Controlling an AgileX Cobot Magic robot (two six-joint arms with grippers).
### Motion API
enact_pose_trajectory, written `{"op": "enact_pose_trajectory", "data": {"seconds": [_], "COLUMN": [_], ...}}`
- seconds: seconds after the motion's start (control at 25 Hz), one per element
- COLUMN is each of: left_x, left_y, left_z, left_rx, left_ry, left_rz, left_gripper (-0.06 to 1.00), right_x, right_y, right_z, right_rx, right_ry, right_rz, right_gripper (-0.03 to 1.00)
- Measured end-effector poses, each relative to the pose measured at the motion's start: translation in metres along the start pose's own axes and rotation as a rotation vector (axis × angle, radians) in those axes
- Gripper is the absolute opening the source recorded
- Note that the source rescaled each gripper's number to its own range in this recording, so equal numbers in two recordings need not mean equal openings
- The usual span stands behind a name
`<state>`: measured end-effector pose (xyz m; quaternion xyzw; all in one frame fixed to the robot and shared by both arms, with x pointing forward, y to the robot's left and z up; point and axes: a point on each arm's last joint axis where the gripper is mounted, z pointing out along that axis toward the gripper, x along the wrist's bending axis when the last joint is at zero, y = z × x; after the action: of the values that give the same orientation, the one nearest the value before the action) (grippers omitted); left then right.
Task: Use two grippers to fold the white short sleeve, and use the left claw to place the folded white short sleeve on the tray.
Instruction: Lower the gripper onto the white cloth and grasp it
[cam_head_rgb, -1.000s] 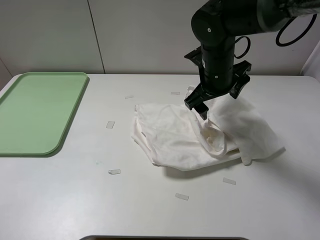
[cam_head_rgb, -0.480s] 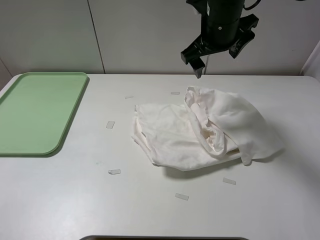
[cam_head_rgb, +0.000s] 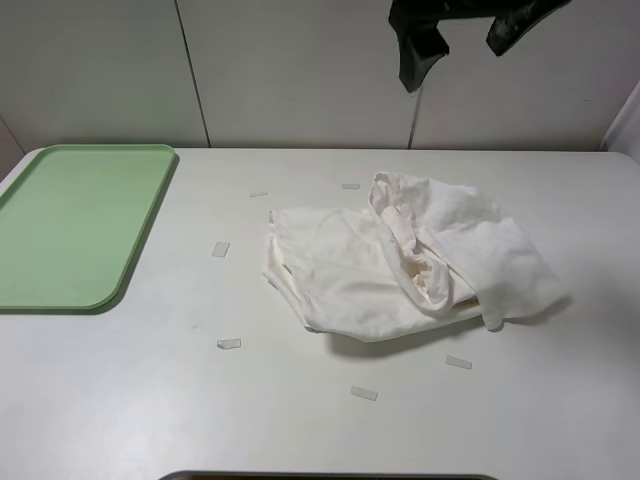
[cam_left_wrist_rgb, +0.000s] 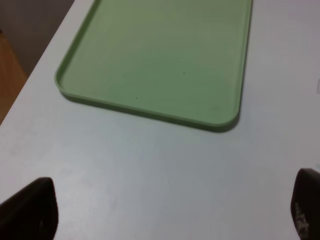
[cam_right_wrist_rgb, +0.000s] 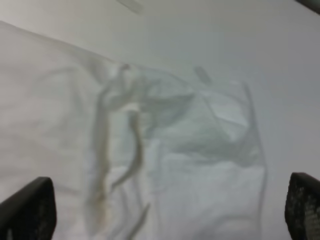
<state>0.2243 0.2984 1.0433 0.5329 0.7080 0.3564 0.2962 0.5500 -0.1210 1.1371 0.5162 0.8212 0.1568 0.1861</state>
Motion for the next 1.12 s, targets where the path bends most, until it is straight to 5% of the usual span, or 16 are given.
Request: {"op": "enact_pose_trajectory", "data": {"seconds": [0.16, 0.72, 1.12], "left_x": [0.000, 0.000, 0.000], "left_y": [0.000, 0.000, 0.000], "left_z": [0.000, 0.000, 0.000], "left_rx": [0.000, 0.000, 0.000], "left_ry": [0.000, 0.000, 0.000], "left_rz": [0.000, 0.000, 0.000], "left_gripper": [0.92, 0.92, 0.92], "right_x": [-0.002, -0.012, -0.020], "right_y": [-0.012, -0.122, -0.197], "right_z": [-0.040, -0.056, -0.076], "right_rx": [-0.075, 0.031, -0.019], "right_ry": [0.083, 0.094, 0.103], "right_rz": [0.004, -0.018, -0.009], "right_gripper": [1.00, 1.00, 1.00]}}
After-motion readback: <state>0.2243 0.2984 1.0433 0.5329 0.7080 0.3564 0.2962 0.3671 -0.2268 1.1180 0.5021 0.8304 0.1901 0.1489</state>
